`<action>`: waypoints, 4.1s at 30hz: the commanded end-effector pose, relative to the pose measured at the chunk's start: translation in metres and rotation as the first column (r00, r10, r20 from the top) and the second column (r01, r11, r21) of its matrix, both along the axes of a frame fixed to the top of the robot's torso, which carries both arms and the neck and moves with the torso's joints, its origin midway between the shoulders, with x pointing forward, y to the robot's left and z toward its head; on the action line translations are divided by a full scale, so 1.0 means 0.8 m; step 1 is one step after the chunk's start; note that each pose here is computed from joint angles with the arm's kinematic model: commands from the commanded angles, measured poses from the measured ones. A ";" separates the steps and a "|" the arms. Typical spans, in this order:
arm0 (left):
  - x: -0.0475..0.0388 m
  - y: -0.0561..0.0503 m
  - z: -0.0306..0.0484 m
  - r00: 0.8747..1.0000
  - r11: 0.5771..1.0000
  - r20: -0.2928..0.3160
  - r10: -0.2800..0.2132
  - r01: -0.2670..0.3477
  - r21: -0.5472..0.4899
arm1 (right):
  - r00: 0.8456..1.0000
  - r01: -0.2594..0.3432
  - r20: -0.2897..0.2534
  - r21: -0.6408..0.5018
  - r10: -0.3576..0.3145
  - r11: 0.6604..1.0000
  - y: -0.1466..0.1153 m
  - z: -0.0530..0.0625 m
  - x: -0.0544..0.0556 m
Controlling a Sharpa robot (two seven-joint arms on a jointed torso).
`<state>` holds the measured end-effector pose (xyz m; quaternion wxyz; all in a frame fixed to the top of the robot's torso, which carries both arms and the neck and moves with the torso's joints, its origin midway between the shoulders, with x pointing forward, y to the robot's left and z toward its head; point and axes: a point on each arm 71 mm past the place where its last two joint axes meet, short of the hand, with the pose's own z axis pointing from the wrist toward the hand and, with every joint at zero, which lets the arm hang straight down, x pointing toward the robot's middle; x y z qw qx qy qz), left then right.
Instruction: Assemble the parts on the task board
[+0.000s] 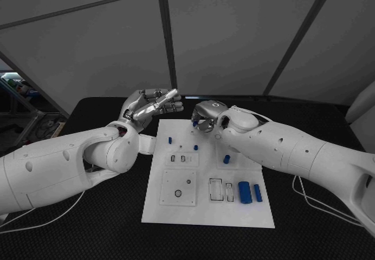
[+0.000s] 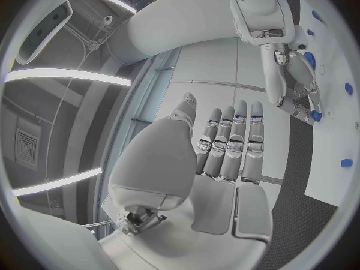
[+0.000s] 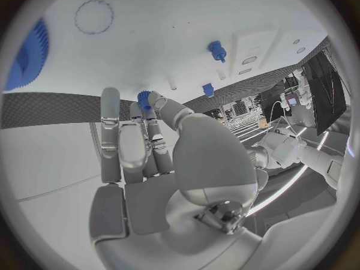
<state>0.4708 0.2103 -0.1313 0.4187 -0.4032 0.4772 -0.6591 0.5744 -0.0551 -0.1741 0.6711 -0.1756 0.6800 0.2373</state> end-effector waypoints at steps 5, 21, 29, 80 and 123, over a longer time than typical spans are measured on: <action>0.000 -0.002 0.0024 1.000 1.000 0.010 -0.011 0.011 -0.005 | 1.000 0.005 -0.007 -0.016 -0.005 1.000 0.001 0.000 0.001; 0.001 0.007 0.0025 1.000 1.000 0.010 0.003 -0.003 0.000 | 0.998 0.009 0.058 0.093 -0.014 0.996 -0.040 0.015 -0.013; 0.002 0.017 0.0021 1.000 1.000 0.011 0.016 -0.016 0.005 | 0.986 0.152 -0.096 0.184 -0.137 0.971 -0.131 0.034 -0.014; 0.009 0.018 -0.0015 1.000 1.000 0.006 0.022 -0.022 0.009 | 0.929 0.266 -0.280 0.054 -0.241 0.962 -0.151 0.020 -0.001; 0.010 0.019 -0.0020 1.000 1.000 0.005 0.025 -0.025 0.010 | 0.925 0.268 -0.287 0.029 -0.249 0.963 -0.152 0.003 0.002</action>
